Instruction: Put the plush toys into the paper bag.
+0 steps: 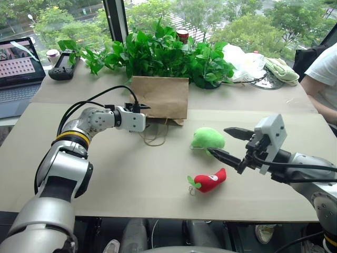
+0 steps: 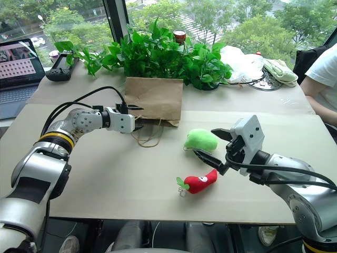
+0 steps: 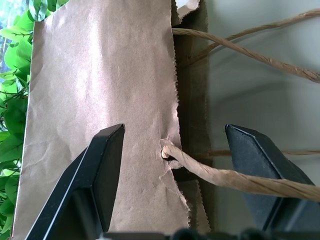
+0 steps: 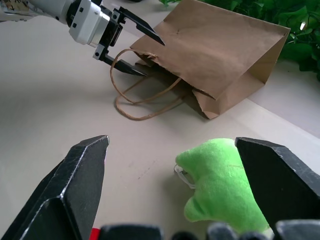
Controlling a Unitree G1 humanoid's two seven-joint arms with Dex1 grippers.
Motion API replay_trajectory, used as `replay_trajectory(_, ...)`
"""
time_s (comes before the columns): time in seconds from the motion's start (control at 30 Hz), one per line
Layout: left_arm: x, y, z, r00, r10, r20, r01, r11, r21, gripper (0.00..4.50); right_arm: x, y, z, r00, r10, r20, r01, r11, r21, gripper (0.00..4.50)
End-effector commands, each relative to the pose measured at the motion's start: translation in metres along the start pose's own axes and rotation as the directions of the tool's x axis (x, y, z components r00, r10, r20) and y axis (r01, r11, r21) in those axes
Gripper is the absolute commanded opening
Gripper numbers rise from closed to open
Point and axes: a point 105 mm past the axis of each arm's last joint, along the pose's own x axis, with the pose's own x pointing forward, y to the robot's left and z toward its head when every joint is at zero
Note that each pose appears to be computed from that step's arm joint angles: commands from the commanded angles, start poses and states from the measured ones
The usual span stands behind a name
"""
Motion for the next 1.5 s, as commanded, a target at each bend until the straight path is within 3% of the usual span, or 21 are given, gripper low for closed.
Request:
replay_trajectory(0.03, -0.004, 0.014, 0.009, 0.998, 0.041, 0.05, -0.041, 0.999, -0.002, 3.44, -0.004, 0.002, 0.012, 0.999, -0.006, 0.039, 0.008, 0.999, -0.041, 4.5)
replay_trajectory(0.07, -0.004, 0.014, 0.009, 0.998, 0.039, 0.055, -0.039, 0.999, -0.002, 2.92, -0.003, 0.002, 0.012, 0.999, -0.006, 0.04, 0.008, 0.999, -0.041, 4.5)
replay_trajectory(0.1, -0.004, 0.014, 0.01, 0.997, 0.037, 0.061, -0.036, 0.999, -0.005, 2.74, -0.003, 0.001, 0.012, 0.999, -0.007, 0.04, 0.008, 0.999, -0.041, 4.5)
replay_trajectory(0.33, -0.001, 0.012, 0.015, 0.996, 0.028, 0.088, -0.027, 1.0, -0.007, 0.18, -0.003, 0.001, 0.011, 0.999, -0.005, 0.038, 0.007, 0.999, -0.039, 4.5)
replay_trajectory(0.37, 0.0, 0.011, 0.016, 0.996, 0.025, 0.09, -0.024, 1.0, -0.009, 0.04, -0.003, 0.001, 0.011, 0.999, -0.006, 0.038, 0.008, 0.999, -0.039, 4.5)
replay_trajectory(0.6, -0.004, 0.012, 0.015, 0.991, 0.048, 0.125, -0.035, 0.994, -0.104, 0.04, -0.001, 0.002, 0.012, 0.999, -0.005, 0.043, 0.007, 0.999, -0.039, 4.5)
replay_trajectory(0.77, -0.014, 0.017, 0.022, 0.97, 0.072, 0.233, -0.014, 0.97, -0.241, 0.04, 0.005, 0.011, 0.014, 0.998, 0.03, 0.057, -0.028, 0.999, -0.034, 4.5)
replay_trajectory(1.0, -0.046, 0.019, 0.035, 0.889, 0.119, 0.442, 0.162, 0.821, -0.547, 0.04, 0.028, 0.032, 0.016, 0.99, 0.108, 0.093, -0.109, 0.994, 0.005, 4.5)
replay_trajectory(1.17, -0.064, 0.008, 0.037, 0.898, 0.072, 0.435, 0.219, 0.782, -0.583, 0.04, 0.044, 0.039, 0.007, 0.989, 0.13, 0.071, -0.131, 0.991, 0.02, 4.5)
replay_trajectory(1.47, -0.075, 0.031, 0.054, 0.885, 0.149, 0.441, 0.192, 0.745, -0.639, 0.04, 0.061, 0.036, 0.002, 0.991, 0.109, 0.073, -0.111, 0.993, 0.032, 4.5)
replay_trajectory(1.5, -0.075, 0.031, 0.055, 0.886, 0.15, 0.438, 0.19, 0.745, -0.639, 0.0, 0.063, 0.036, 0.001, 0.992, 0.107, 0.073, -0.11, 0.993, 0.031, 4.1)
